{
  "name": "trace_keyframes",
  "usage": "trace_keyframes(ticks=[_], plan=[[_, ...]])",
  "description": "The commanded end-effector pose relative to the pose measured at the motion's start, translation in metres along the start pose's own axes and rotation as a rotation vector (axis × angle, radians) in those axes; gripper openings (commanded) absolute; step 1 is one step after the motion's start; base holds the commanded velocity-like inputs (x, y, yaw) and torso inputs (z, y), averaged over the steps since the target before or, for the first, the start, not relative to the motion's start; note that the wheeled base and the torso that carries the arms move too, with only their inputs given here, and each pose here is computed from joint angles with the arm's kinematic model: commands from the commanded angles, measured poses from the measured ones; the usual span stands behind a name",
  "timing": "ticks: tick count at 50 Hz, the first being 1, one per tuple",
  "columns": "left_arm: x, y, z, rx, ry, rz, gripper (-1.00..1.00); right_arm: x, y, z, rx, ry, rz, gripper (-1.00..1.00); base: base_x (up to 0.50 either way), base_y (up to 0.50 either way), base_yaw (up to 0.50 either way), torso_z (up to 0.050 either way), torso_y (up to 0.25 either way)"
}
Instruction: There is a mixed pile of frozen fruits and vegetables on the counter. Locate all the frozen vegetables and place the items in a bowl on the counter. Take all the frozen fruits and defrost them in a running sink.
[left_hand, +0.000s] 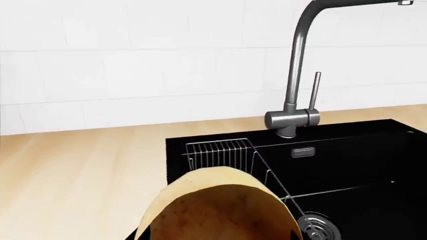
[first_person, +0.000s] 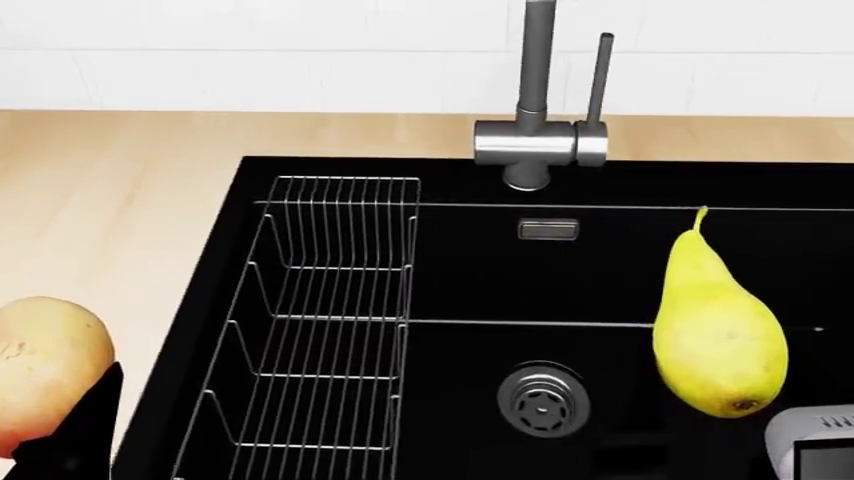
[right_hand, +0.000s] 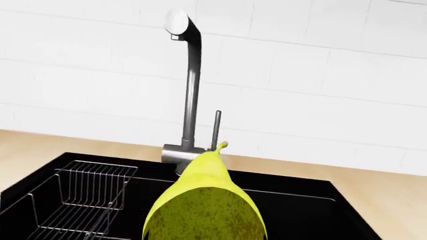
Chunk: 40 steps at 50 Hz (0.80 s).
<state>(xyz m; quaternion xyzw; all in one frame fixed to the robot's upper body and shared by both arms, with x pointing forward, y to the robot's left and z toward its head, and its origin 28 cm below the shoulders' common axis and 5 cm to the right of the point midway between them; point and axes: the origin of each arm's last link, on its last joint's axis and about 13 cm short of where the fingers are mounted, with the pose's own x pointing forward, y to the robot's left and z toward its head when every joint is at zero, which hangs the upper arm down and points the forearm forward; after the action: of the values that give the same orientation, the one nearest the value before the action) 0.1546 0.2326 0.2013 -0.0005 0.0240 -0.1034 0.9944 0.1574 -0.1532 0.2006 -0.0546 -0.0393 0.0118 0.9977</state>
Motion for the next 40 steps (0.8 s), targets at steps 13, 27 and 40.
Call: trace_keyframes(ticks=[13,27,40], plan=[[0.0,0.0017,0.0054,-0.036,-0.041,0.007,-1.0,0.0002,-0.0022,0.0052,-0.001,-0.055,0.001,-1.0,0.0,-0.5,0.0,0.001,0.0],[0.0006,0.0041,0.0054,-0.041,-0.042,0.016,-1.0,-0.0003,-0.002,0.0077,-0.011,-0.08,-0.001,-1.0,0.09,-0.31,0.0,0.0,0.001],[-0.0017,0.0049,0.0038,-0.038,-0.039,0.012,-1.0,-0.0007,-0.0016,0.0062,-0.03,-0.076,-0.002,-1.0,0.42,0.0,0.0,0.0,0.002]])
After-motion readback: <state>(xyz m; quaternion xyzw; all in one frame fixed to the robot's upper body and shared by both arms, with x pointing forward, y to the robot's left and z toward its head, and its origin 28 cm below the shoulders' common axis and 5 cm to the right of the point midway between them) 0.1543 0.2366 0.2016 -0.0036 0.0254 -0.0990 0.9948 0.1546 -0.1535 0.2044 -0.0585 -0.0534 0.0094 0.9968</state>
